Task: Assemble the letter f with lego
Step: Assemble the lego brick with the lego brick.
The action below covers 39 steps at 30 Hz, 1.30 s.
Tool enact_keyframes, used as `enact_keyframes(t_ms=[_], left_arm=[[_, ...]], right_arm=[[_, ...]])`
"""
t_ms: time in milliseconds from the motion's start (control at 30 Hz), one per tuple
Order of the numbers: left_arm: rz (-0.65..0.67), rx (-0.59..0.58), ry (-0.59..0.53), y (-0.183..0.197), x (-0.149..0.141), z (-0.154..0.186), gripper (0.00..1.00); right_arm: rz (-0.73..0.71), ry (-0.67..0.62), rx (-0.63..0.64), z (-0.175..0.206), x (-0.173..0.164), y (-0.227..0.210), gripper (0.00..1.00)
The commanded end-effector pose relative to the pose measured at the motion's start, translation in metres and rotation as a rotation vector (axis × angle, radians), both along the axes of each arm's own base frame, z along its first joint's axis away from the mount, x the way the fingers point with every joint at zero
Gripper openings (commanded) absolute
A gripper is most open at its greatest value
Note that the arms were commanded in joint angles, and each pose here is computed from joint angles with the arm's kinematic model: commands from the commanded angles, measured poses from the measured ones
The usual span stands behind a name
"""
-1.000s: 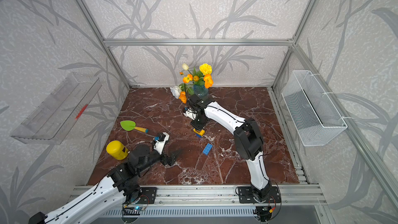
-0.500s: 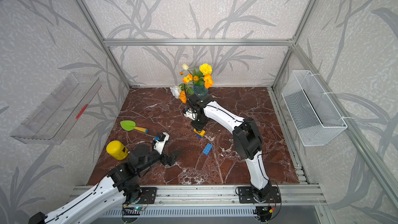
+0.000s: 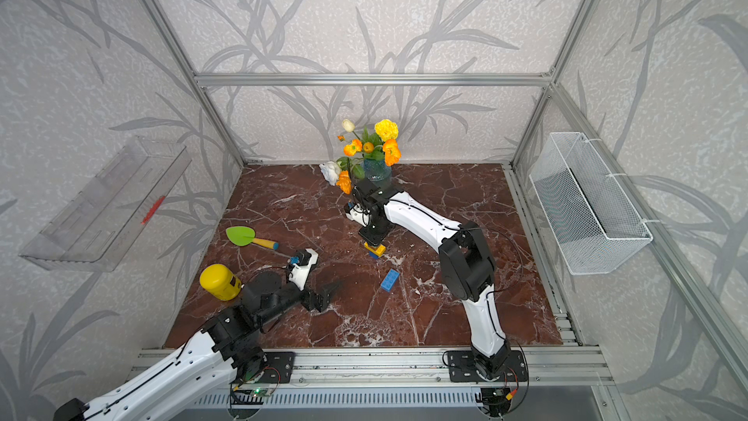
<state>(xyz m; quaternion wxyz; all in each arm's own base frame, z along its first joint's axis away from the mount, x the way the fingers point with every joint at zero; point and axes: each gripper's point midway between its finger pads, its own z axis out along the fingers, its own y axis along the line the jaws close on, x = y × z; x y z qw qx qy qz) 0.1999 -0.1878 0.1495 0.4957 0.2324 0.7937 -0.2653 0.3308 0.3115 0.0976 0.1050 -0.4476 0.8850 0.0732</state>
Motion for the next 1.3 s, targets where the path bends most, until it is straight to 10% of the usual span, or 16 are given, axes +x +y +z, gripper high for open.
enact_keyframes(t_ms=[0, 1267], left_arm=[[0.000, -0.023, -0.008, -0.001, 0.001, 0.004, 0.99], [-0.004, -0.027, -0.035, 0.000, 0.000, 0.011, 0.99]], right_arm=[[-0.008, 0.161, -0.144, -0.072, -0.032, -0.019, 0.24], [-0.037, -0.017, 0.013, 0.018, -0.023, -0.011, 0.33]])
